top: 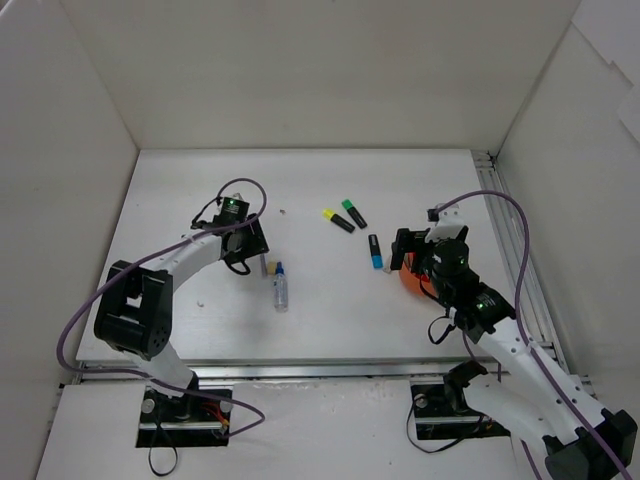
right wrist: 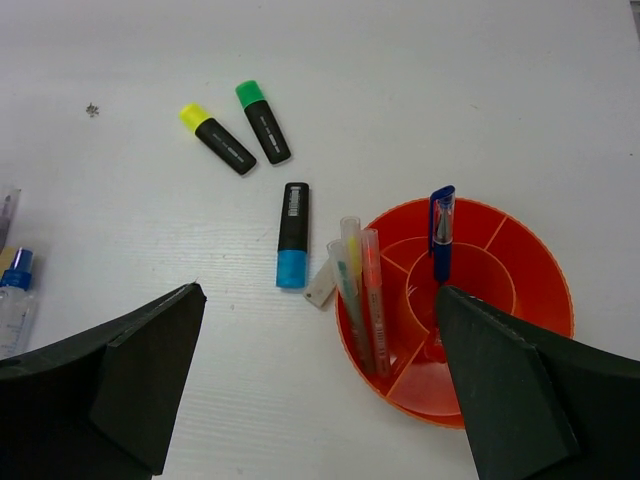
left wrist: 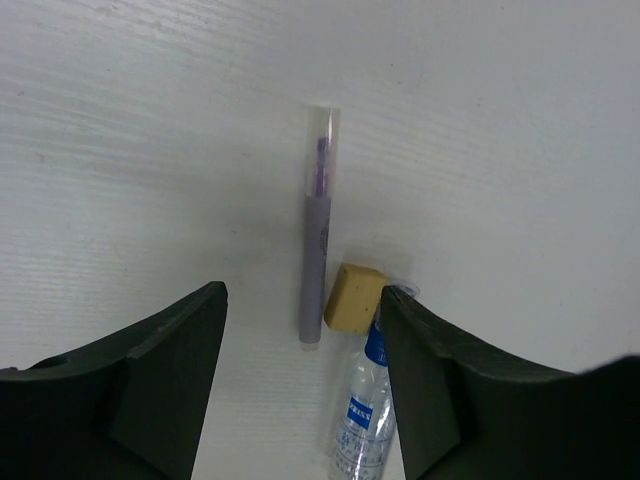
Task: Sort the stationery into containers
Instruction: Pick up the pen from the center of the board.
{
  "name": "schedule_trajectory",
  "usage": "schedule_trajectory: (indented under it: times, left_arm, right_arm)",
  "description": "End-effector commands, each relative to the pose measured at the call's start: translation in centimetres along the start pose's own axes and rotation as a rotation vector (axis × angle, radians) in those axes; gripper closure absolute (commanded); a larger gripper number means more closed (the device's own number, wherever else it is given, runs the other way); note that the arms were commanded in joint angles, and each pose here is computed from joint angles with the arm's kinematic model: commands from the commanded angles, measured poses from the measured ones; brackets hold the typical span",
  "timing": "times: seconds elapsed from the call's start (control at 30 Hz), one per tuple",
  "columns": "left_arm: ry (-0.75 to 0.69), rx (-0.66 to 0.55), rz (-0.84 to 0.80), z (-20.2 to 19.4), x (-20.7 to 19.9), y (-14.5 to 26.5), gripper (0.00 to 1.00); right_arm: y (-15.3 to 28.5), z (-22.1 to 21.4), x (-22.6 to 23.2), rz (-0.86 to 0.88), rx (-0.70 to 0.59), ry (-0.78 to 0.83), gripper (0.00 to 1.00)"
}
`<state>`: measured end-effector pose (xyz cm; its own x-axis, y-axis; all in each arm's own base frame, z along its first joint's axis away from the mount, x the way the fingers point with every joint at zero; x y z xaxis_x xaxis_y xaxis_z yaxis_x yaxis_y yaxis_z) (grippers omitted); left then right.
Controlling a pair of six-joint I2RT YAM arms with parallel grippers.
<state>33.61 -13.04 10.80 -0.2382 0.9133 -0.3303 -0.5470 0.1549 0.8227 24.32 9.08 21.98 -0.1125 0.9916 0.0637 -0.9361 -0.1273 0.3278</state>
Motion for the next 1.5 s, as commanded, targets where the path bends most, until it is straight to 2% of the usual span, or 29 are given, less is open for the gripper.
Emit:
schedule_trajectory:
  times: [0.0, 0.17, 0.47, 0.73, 0.77, 0.83, 0.93, 0.97, 1.17, 1.23, 1.3, 1.47]
  left_arm:
    - [0.042, -0.06, 0.086, 2.0, -0.1, 0.0, 0.42]
    - [-0.021, -0.039, 0.149, 1.6, -1.4, -0.9, 0.42]
    - [-0.011, 0.014, 0.259, 0.4, -0.9, -2.5, 0.59]
    - [-0.005, 0.043, 0.272, -0.3, -0.6, -3.3, 0.64]
    - [-0.007, 0.048, 0.271, -0.4, -0.5, -3.3, 0.7]
    - [-0.011, 0.049, 0.259, -0.6, -0.5, -3.2, 0.75]
    - [-0.018, 0.049, 0.246, -0.7, -0.5, -2.7, 1.0]
    - [-0.035, 0.054, 0.238, -0.9, -0.4, -2.5, 1.0]
    - [-0.214, -0.021, 0.071, -1.0, -3.2, 0.4, 1.0]
    - [-0.325, -0.059, -0.041, -0.6, -4.5, 2.3, 1.0]
    - [-0.466, -0.086, -0.234, -1.5, -6.5, 4.4, 1.0]
    - [-0.686, -0.139, -0.541, -4.4, -10.7, 8.6, 1.0]
  right_arm:
    - [0.1, 2.8, 0.7, 0.031, -0.071, -0.035, 0.02]
    - [-0.3, 2.5, 0.7, 0.018, -0.051, -0.028, 0.02]
    - [0.1, 1.9, 0.1, -0.009, -0.05, -0.02, 0.02]
    - [0.2, 1.6, 0.1, -0.003, -0.038, -0.02, 0.02]
    - [0.1, 1.6, 0.1, -0.003, -0.036, -0.022, 0.02]
    - [0.2, 1.5, 0.1, -0.003, -0.037, -0.027, 0.02]
    - [0.4, 1.7, 0.2, 0.011, -0.044, -0.035, 0.02]
    - [0.4, 1.7, 0.3, 0.017, -0.044, -0.034, 0.02]
    - [0.9, 2.4, 1.8, 0.131, -0.044, -0.053, 0.02]
    - [0.9, 2.6, 2.7, 0.184, -0.039, -0.068, 0.02]
    - [0.8, 2.7, 3.9, 0.242, -0.026, -0.106, 0.02]
    - [0.1, 3.3, 7.3, 0.329, -0.047, -0.154, 0.02]
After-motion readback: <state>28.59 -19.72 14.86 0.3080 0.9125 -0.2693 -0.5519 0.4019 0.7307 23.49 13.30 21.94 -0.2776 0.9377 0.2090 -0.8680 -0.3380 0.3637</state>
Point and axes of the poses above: each gripper's point midway between its finger pads, its own y axis back along the fingers, its own x axis along the line the jaws close on, z = x × y, the point moved 5 cm from there along y, back along the fingers, and after that the axes turned 2 degrees about y, right-handed, at the moved point
